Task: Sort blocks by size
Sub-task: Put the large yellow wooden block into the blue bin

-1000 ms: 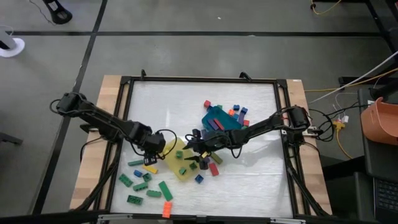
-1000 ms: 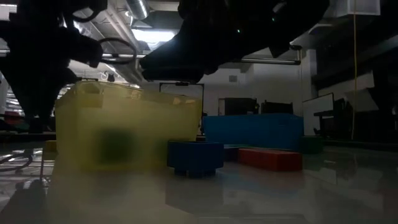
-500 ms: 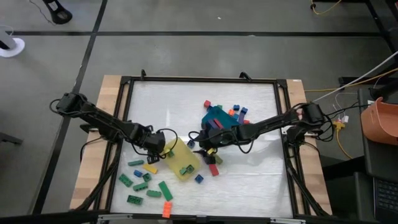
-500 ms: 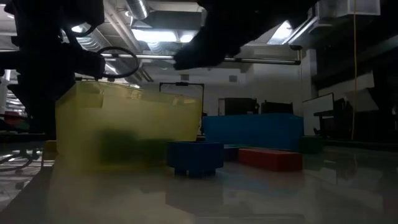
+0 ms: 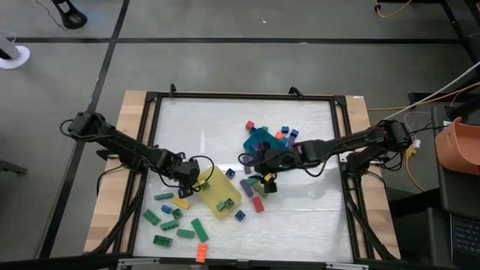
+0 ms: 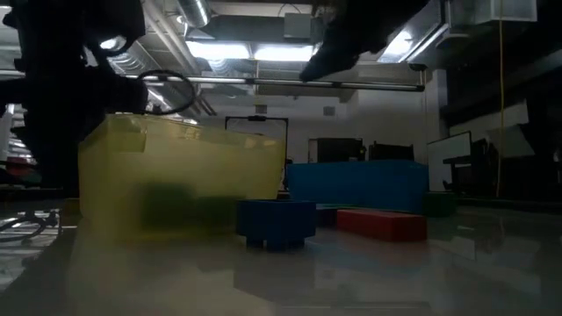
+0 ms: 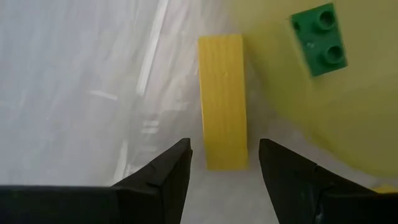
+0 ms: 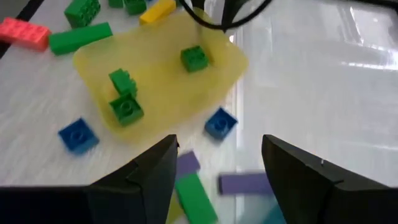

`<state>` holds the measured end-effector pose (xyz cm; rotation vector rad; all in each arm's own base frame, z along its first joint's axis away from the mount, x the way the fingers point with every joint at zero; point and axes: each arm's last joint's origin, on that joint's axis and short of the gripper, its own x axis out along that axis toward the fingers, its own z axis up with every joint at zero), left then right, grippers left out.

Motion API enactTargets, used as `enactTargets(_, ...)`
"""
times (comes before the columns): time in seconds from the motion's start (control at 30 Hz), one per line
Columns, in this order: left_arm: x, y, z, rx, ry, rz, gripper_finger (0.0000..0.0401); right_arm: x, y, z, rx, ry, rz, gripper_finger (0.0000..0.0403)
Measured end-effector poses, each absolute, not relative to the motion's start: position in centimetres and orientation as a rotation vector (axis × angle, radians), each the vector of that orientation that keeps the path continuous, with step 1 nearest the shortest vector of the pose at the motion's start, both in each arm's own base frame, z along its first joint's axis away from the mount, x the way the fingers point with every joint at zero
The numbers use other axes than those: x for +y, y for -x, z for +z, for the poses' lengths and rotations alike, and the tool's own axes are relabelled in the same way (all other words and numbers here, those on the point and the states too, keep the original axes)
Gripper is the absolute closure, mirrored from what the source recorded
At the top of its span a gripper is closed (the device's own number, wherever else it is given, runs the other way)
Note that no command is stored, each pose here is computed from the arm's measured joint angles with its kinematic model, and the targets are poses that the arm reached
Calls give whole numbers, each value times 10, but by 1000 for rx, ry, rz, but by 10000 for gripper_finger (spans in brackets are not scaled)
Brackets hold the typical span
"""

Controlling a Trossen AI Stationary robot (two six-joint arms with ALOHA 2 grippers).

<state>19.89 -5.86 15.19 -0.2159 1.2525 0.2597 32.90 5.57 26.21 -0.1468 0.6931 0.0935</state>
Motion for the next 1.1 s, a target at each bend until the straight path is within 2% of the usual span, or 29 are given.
enactTargets(0.33,-56,-191,137,1245,236,277,231,45,-275,301,764,141,49,171)
enactTargets(0.6,-54,-191,137,1250,208,259,318,35,-228,318,873,149,-2,171)
enactTargets(0.87,-46,-187,144,1244,209,268,320,30,-196,289,956,58,-58,171)
enactTargets(1.1,-30,-174,176,1197,219,348,320,27,-178,247,914,-45,-103,171)
